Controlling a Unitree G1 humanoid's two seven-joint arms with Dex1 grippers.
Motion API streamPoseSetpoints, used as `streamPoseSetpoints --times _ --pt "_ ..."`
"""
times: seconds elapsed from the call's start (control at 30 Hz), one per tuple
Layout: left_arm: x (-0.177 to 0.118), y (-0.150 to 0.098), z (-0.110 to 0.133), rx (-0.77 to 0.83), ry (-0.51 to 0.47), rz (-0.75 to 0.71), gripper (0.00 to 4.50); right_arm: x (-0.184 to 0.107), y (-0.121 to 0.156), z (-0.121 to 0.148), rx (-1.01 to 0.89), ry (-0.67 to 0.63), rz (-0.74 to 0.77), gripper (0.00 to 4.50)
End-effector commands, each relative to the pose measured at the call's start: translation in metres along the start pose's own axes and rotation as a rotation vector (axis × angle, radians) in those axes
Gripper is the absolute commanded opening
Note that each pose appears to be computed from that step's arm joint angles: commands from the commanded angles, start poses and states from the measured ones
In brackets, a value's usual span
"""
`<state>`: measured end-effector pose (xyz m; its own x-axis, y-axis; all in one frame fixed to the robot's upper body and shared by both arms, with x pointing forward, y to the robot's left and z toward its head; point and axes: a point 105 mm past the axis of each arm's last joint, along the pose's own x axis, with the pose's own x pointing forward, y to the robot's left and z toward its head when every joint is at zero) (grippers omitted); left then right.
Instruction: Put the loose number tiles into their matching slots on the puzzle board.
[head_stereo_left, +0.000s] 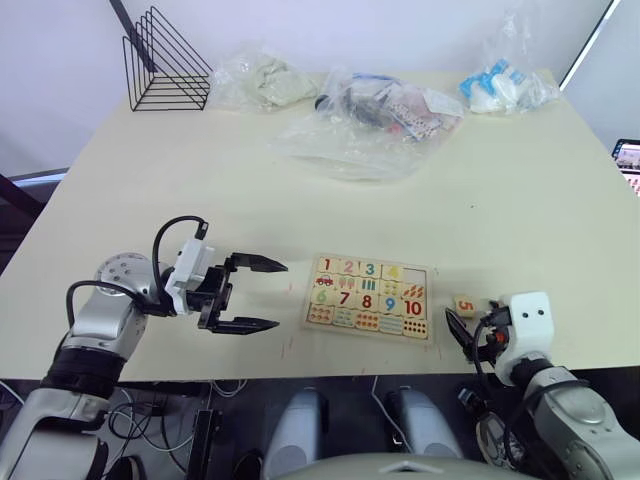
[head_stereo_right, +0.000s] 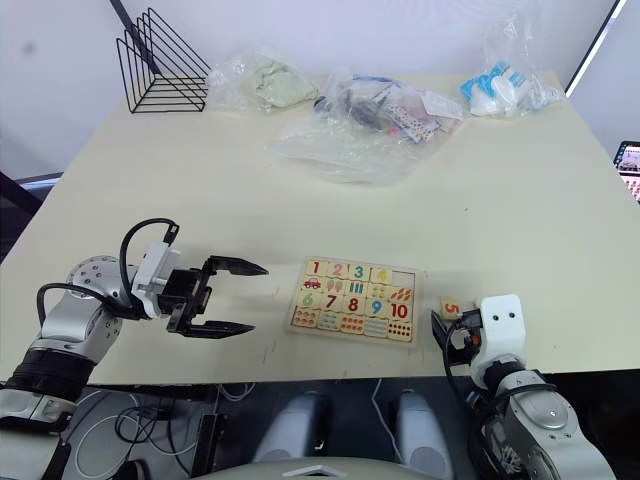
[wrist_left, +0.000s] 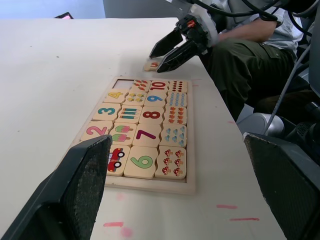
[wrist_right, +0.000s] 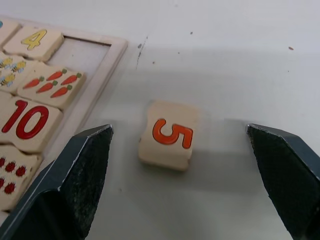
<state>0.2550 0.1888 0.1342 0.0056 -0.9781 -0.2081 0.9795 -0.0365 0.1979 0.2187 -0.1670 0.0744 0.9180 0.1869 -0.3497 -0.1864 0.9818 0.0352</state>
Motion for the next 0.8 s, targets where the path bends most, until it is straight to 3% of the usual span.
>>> streamPoseSetpoints --times 0.03,0.4,0.6,0.8 --pt "-0.003 0.000 0.006 0.026 -0.012 -0.017 4.50 -0.002 -0.005 -0.002 0.010 0.011 -0.047 4.45" --pt "-0.004 0.001 0.006 0.023 -0.010 -0.013 4.50 -0.007 -0.007 -0.013 0.022 0.061 -0.086 4.45" --pt "-0.003 0.001 0.006 0.023 -0.011 -0.016 4.50 -0.009 -0.007 -0.016 0.012 0.085 -0.088 1.82" --pt "-0.003 0.001 0.005 0.021 -0.010 -0.019 4.50 -0.009 -0.006 -0.015 0.002 0.086 -0.081 1.82"
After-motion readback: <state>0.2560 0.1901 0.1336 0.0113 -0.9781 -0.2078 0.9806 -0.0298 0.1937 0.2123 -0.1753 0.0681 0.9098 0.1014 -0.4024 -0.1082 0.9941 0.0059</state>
